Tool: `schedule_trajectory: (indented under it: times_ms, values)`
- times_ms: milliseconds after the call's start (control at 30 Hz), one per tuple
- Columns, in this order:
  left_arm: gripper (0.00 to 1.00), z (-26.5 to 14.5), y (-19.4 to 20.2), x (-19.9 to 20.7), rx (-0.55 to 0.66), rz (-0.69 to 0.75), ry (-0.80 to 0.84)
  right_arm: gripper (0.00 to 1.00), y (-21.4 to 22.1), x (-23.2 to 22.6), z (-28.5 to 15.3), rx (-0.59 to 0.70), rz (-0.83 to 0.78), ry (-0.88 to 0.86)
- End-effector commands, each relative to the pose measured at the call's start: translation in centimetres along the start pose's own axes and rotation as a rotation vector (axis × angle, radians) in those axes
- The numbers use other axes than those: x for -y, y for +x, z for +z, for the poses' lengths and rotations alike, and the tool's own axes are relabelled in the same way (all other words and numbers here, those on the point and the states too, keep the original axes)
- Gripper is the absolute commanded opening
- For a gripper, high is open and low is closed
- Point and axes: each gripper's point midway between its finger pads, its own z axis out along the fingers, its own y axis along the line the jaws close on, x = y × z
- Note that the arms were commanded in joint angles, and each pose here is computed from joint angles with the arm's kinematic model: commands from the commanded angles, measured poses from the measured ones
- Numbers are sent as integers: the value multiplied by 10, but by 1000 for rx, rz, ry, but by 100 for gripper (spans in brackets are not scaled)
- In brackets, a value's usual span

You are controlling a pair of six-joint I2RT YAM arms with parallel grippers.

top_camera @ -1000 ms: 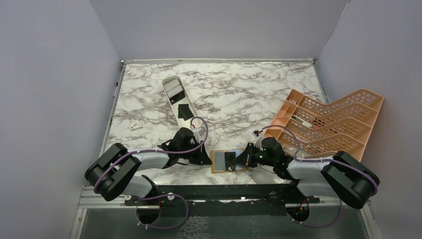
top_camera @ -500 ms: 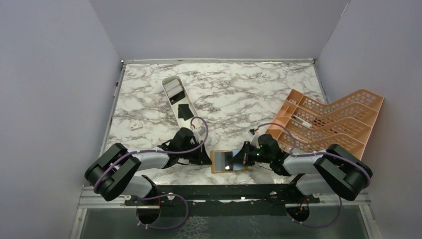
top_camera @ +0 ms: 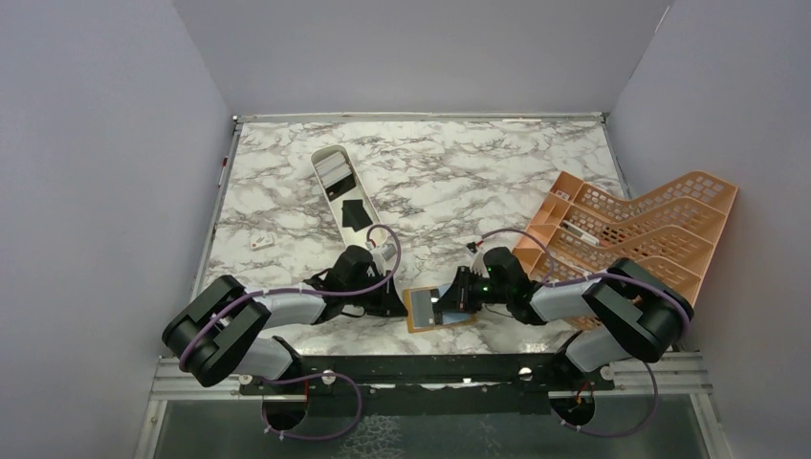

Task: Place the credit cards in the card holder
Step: Insert the credit card into the card holder.

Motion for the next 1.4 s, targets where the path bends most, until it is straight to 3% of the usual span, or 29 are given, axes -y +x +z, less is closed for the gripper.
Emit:
schedule_trajectory:
  times_ms: [0,100,267,433,567,833,1000,1367]
  values:
    - [0,1,-7,6,24,20,8,23,8,16,1,-47,-18,69]
    - [0,1,-6,5,18,16,3,35,3,24,-4,-28,-21,154]
    - [0,0,-8,6,28,21,-1,41,-10,22,-17,16,-63,216]
    - [0,0,-7,5,25,25,-4,41,-15,14,-21,23,-84,208]
    - [0,0,-11,10,40,8,9,33,-14,9,-20,13,-88,185]
    - [38,-8,-20,16,127,-45,28,27,-3,-7,-11,-19,-34,41]
    - [48,-7,-17,5,143,-59,-2,27,-2,-8,-10,-22,-33,28]
    - [55,2,-25,2,174,-74,1,28,0,-5,-11,-18,-30,37]
